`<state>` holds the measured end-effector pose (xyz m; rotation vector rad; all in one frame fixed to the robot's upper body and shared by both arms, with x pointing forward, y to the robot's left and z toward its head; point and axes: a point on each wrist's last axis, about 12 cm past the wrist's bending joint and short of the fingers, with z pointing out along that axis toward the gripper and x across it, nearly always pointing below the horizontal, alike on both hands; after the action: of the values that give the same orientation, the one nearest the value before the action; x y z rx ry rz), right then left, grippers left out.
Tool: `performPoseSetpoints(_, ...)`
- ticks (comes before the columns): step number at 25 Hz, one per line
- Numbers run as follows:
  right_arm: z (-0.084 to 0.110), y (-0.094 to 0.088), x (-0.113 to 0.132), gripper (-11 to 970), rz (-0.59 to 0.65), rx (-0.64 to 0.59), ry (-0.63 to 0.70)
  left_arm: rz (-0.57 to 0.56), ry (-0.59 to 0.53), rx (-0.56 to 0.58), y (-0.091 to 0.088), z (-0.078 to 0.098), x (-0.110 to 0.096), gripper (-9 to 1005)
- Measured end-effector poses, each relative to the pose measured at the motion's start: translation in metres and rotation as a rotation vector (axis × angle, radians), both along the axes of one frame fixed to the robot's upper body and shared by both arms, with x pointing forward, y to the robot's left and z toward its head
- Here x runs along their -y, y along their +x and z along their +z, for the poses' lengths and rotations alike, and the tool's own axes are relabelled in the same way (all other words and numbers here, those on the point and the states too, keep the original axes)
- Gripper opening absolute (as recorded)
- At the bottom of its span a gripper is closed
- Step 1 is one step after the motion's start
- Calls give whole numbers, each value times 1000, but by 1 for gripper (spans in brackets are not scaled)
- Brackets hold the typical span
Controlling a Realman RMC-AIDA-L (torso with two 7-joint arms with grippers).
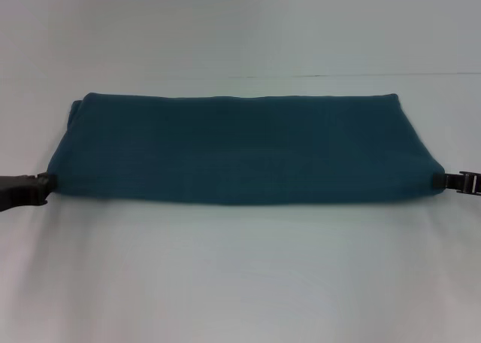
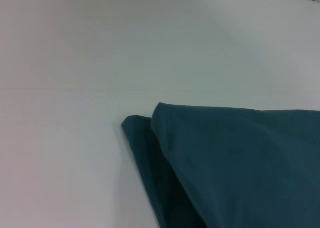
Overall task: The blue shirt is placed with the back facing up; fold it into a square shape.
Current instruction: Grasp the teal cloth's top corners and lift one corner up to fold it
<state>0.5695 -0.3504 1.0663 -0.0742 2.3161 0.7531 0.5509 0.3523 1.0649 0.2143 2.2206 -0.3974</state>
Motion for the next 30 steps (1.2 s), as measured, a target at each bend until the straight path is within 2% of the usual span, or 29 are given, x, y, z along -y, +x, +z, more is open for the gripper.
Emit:
performPoseSetpoints(4, 1, -3, 1, 55, 10, -4, 20, -28, -13, -4, -2, 2, 2, 2)
performPoseSetpoints(9, 8, -9, 9, 62, 18, 2, 58, -34, -49, 2, -9, 13, -7, 155)
performPoseSetpoints(13, 16, -14, 24, 220, -28, 36, 83, 20, -103, 14, -17, 23, -20, 282)
performPoseSetpoints(18, 28, -21, 39, 460, -60, 96, 114, 74, -188, -18, -26, 26, -29, 508)
performPoseSetpoints(19, 31, -22, 39, 510, -49, 115, 124, 81, -215, -31, -28, 26, -30, 528)
performPoseSetpoints(25, 46, -16, 24, 754, 52, 214, 187, 118, -358, -109, -38, 24, -29, 646)
performPoseSetpoints(30, 53, -1, 6, 860, 127, 219, 167, 135, -425, -165, -42, 14, -23, 728)
